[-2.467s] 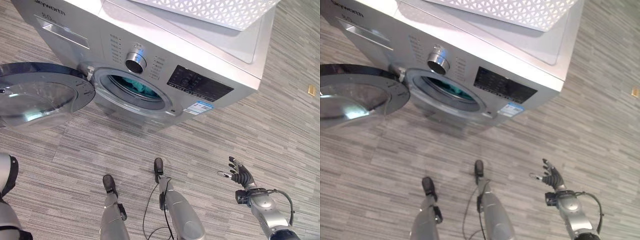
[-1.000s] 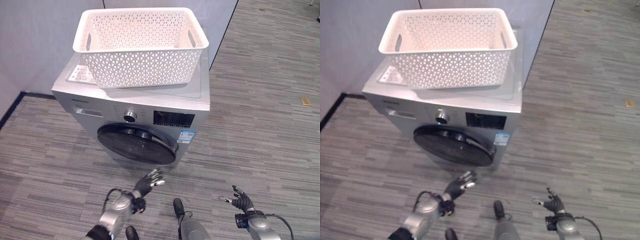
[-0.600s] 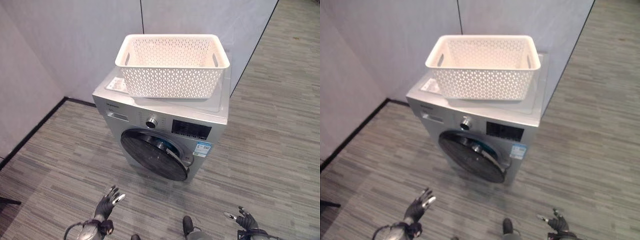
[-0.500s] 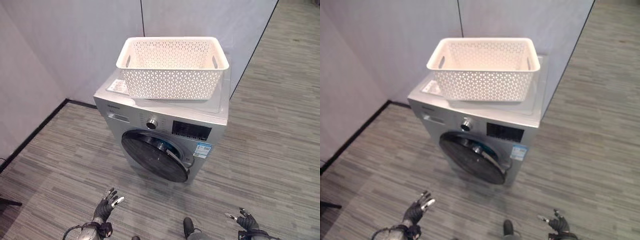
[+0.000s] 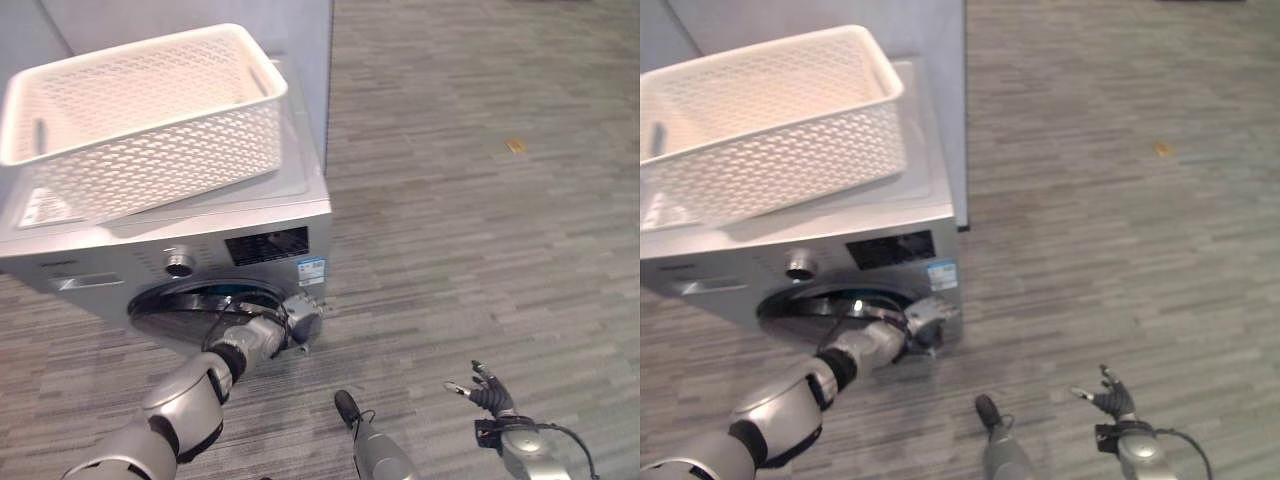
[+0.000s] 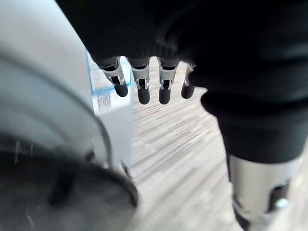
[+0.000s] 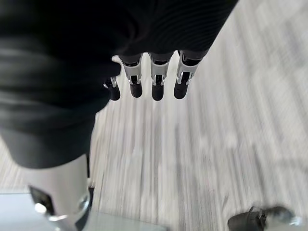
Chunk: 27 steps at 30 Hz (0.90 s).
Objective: Grab the laundry basket,head to the washer,open it,put in the laundry and shut it.
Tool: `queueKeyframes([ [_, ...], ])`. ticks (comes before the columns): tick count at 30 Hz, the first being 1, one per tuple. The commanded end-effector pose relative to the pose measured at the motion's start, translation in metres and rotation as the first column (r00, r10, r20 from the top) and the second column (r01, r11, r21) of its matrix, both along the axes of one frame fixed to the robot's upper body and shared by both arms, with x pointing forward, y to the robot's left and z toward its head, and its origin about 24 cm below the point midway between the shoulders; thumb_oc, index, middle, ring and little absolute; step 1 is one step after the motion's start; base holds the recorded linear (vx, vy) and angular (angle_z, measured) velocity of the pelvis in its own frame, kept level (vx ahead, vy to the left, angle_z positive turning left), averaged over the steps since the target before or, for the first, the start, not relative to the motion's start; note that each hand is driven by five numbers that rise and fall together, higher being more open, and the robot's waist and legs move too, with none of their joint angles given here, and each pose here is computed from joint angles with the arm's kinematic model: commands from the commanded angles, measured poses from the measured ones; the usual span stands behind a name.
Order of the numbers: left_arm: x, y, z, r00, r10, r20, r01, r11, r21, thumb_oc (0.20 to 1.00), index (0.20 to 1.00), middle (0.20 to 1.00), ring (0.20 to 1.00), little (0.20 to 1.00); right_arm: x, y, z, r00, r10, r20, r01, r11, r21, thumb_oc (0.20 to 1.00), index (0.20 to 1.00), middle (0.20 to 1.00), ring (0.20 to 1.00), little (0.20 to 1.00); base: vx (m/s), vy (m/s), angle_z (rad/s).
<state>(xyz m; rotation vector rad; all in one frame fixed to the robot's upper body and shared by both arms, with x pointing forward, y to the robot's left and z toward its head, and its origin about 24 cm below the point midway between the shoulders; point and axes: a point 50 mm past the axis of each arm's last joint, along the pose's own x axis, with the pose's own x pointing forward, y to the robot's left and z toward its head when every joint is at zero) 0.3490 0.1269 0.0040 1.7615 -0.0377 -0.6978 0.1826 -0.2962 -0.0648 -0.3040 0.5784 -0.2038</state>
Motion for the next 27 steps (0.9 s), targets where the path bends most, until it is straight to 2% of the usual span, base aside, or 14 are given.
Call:
queueKeyframes([
  [1,0.020,0.080,0.035,0.963,0.245,0.113,-0.255,0.964,0.080,1.000,1.000,1.000,1.000,1.000,0.028,-0.017,0.040,0.970,-0.073,0.232,0.071,0.997,0.014,1.000,1.000,1.000,1.000,1.000,0.00,-0.057,-0.52],
  [3,0.028,0.127,0.071,0.891,0.411,0.193,-0.421,0.907,0.014,1.000,1.000,1.000,1.000,1.000,0.026,-0.020,0.048,0.959,-0.085,0.270,0.087,0.996,0.006,1.000,1.000,1.000,1.000,1.000,0.01,-0.077,-0.51],
  [5,0.031,0.135,0.084,0.865,0.446,0.230,-0.447,0.893,-0.048,1.000,1.000,1.000,1.000,1.000,0.021,-0.021,0.045,0.960,-0.096,0.262,0.098,0.995,0.005,1.000,1.000,1.000,1.000,1.000,0.02,-0.061,-0.22],
  [7,0.039,0.130,0.114,0.842,0.394,0.369,-0.365,0.919,-0.149,1.000,1.000,1.000,1.000,1.000,0.007,-0.021,0.032,0.963,-0.140,0.229,0.136,0.990,0.031,1.000,1.000,1.000,1.000,1.000,0.04,-0.071,0.00],
  [8,0.042,0.120,0.128,0.833,0.325,0.447,-0.273,0.945,-0.179,1.000,1.000,1.000,1.000,1.000,0.001,-0.019,0.023,0.972,-0.139,0.190,0.136,0.990,0.027,1.000,1.000,1.000,1.000,1.000,0.04,-0.052,0.05],
  [9,0.040,0.100,0.147,0.799,0.195,0.569,-0.107,0.977,-0.185,1.000,1.000,1.000,1.000,1.000,-0.004,-0.013,0.011,0.981,-0.131,0.142,0.127,0.991,0.039,1.000,1.000,1.000,1.000,1.000,0.03,-0.038,0.05],
  [10,0.039,0.102,0.148,0.798,0.197,0.569,-0.110,0.977,-0.184,1.000,1.000,1.000,1.000,1.000,-0.004,-0.012,0.011,0.981,-0.129,0.142,0.125,0.991,0.039,1.000,1.000,1.000,1.000,1.000,-0.03,-0.086,0.06],
  [11,0.027,0.089,0.155,0.768,0.100,0.633,0.029,0.981,-0.189,1.000,1.000,1.000,1.000,1.000,-0.011,-0.008,0.001,0.984,-0.144,0.108,0.136,0.988,0.073,1.000,1.000,1.000,1.000,1.000,-0.05,-0.070,0.05],
  [12,0.025,0.091,0.154,0.769,0.104,0.631,0.023,0.982,-0.190,1.000,1.000,1.000,1.000,1.000,-0.011,-0.007,0.000,0.984,-0.139,0.107,0.132,0.989,0.072,1.000,1.000,1.000,1.000,1.000,-0.04,-0.088,0.16],
  [15,-0.016,0.085,0.169,0.691,-0.004,0.723,0.225,0.951,-0.210,1.000,1.000,1.000,1.000,1.000,-0.027,0.007,-0.018,0.989,-0.146,0.037,0.139,0.980,0.140,1.000,1.000,1.000,1.000,1.000,0.03,-0.037,0.40],
  [19,-0.037,0.082,0.180,0.648,-0.016,0.762,0.301,0.924,-0.236,1.000,1.000,1.000,1.000,1.000,-0.032,0.013,-0.025,0.993,-0.117,-0.007,0.116,0.980,0.161,1.000,1.000,1.000,1.000,1.000,0.02,-0.009,0.72],
  [21,-0.082,0.066,0.213,0.511,-0.056,0.858,0.522,0.813,-0.258,1.000,1.000,1.000,1.000,1.000,-0.043,0.025,-0.041,0.991,-0.077,-0.108,0.098,0.974,0.205,1.000,1.000,1.000,1.000,1.000,0.04,-0.003,0.61],
  [25,-0.094,0.067,0.207,0.541,-0.049,0.840,0.534,0.791,-0.297,1.000,1.000,1.000,1.000,1.000,-0.041,0.027,-0.042,0.992,-0.077,-0.104,0.098,0.971,0.217,1.000,1.000,1.000,1.000,1.000,0.02,0.014,0.47],
  [27,-0.102,0.069,0.184,0.650,-0.016,0.760,0.508,0.753,-0.419,1.000,1.000,1.000,1.000,1.000,-0.039,0.028,-0.040,0.992,-0.083,-0.095,0.102,0.970,0.221,1.000,1.000,1.000,1.000,1.000,0.01,0.022,0.22],
])
